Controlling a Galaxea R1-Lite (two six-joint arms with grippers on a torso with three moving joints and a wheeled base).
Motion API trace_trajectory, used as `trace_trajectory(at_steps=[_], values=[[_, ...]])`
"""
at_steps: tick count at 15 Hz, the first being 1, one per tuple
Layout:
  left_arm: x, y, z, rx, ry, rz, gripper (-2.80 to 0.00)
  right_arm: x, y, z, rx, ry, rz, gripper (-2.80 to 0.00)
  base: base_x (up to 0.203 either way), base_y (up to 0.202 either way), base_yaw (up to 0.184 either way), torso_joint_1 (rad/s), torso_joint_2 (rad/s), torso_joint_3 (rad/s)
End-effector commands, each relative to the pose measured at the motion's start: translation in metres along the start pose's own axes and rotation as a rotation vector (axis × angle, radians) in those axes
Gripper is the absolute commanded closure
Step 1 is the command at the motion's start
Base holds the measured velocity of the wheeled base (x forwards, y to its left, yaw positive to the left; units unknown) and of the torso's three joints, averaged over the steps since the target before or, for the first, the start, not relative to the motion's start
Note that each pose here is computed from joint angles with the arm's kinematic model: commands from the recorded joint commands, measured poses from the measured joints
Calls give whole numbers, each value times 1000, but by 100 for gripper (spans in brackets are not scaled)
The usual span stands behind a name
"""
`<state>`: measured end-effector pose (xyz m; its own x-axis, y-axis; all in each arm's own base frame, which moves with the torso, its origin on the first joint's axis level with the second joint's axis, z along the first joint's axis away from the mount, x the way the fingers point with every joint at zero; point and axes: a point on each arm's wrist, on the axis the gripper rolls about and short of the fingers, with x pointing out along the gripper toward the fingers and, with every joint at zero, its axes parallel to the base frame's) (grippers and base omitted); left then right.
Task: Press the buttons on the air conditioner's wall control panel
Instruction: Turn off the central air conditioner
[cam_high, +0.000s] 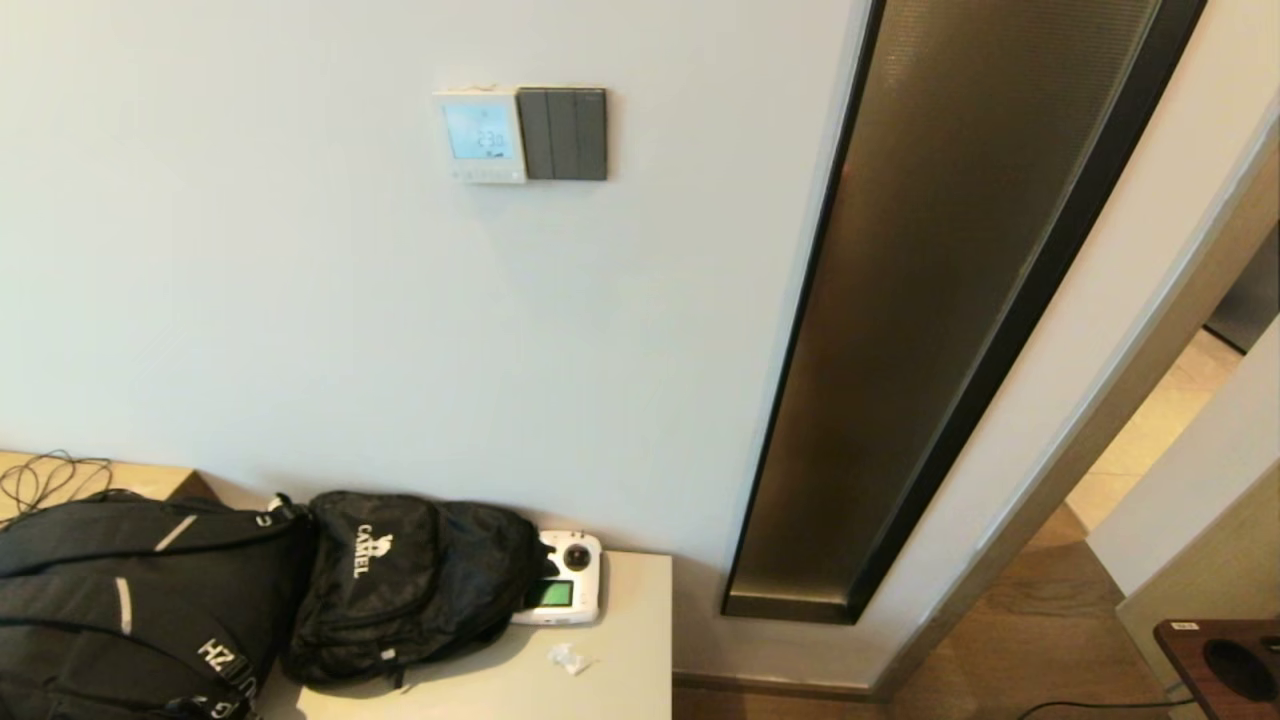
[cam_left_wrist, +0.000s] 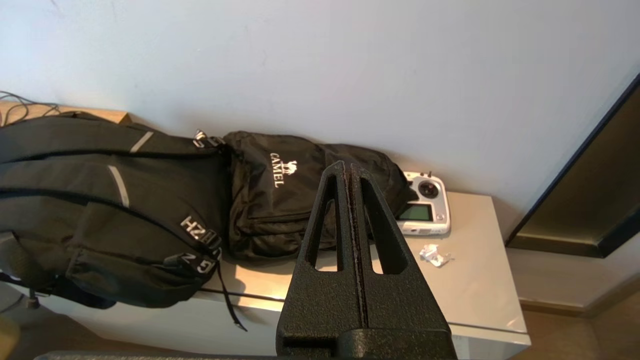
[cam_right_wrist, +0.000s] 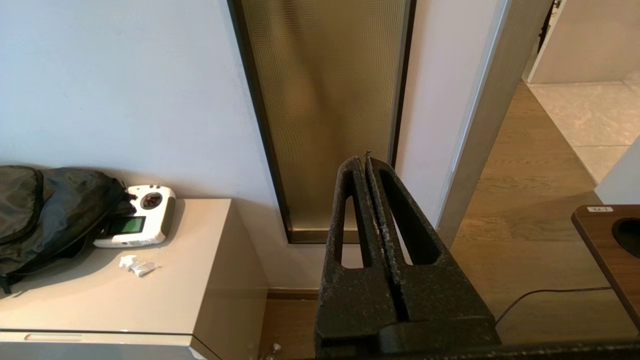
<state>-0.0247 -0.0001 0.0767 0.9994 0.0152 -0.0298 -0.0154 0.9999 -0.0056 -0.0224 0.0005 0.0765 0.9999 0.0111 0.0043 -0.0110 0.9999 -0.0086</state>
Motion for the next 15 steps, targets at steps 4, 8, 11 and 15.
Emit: trace_trajectory(at_steps=[4,8,11,15], values=[[0,0,0,0,-1,2,0,0,0,0,-1,1,1,0,0,0,0,0,0,0],[0,0,0,0,-1,2,0,0,0,0,1,1,1,0,0,0,0,0,0,0],[0,0,0,0,-1,2,0,0,0,0,1,1,1,0,0,0,0,0,0,0],[0,0,0,0,-1,1,0,0,0,0,1,1,0,0,0,0,0,0,0,0]])
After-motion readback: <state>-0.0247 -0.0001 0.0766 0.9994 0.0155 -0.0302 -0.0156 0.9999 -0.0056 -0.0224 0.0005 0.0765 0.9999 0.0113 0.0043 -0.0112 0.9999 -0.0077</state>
